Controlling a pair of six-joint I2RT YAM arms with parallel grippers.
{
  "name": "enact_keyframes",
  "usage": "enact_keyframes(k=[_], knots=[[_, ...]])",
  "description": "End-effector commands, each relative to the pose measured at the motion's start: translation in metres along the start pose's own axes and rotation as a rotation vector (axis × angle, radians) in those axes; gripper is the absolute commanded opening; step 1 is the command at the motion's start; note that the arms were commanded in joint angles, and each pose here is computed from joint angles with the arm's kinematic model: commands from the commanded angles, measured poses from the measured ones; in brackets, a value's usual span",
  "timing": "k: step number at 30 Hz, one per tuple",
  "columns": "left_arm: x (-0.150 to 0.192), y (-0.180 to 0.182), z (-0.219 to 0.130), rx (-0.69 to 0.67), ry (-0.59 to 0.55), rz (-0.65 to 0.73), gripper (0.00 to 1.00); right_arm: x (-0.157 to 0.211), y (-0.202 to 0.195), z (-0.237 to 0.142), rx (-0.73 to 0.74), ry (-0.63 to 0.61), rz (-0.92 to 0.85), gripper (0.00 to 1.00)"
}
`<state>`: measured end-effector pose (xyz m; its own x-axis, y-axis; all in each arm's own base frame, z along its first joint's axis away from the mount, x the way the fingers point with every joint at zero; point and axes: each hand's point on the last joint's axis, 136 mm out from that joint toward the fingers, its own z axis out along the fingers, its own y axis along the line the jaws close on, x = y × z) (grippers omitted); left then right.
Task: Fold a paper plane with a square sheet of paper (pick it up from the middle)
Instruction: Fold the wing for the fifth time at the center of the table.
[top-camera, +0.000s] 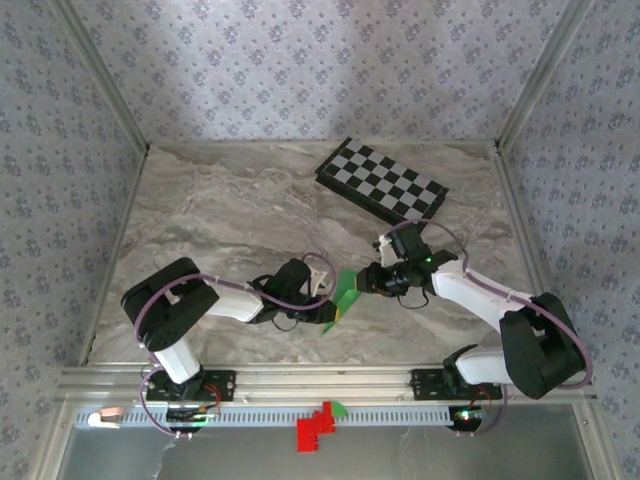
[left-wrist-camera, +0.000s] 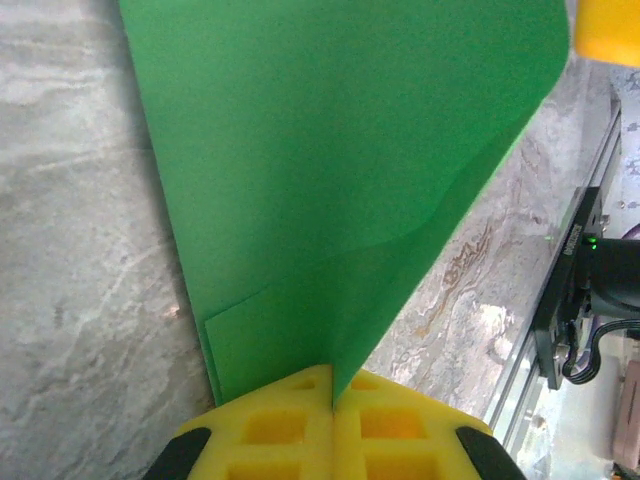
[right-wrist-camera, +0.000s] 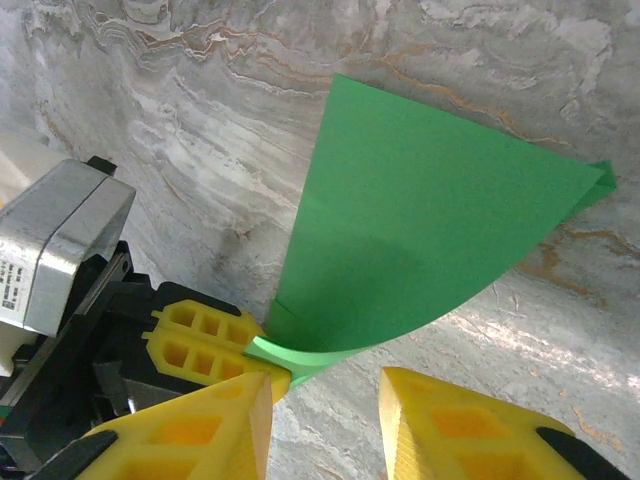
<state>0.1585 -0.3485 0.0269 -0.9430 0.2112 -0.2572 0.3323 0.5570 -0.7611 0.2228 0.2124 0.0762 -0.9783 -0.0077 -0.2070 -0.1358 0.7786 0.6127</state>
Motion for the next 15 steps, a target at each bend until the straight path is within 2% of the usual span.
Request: enact_keyframes(k=[1, 8, 15], knots=[[0.005, 0.005, 0.002, 0.015, 0.020, -0.032, 0.00, -0.001, 0.002, 0.001, 0.013, 0.008, -0.036, 0.34], [0.007, 0.011, 0.004, 0.016, 0.027, -0.078, 0.00, 0.006, 0.013, 0.006, 0.025, 0.018, -0.134, 0.32], [0.012, 0.018, 0.007, 0.005, 0.042, -0.119, 0.00, 0.019, 0.027, 0.020, 0.022, 0.026, -0.233, 0.24]])
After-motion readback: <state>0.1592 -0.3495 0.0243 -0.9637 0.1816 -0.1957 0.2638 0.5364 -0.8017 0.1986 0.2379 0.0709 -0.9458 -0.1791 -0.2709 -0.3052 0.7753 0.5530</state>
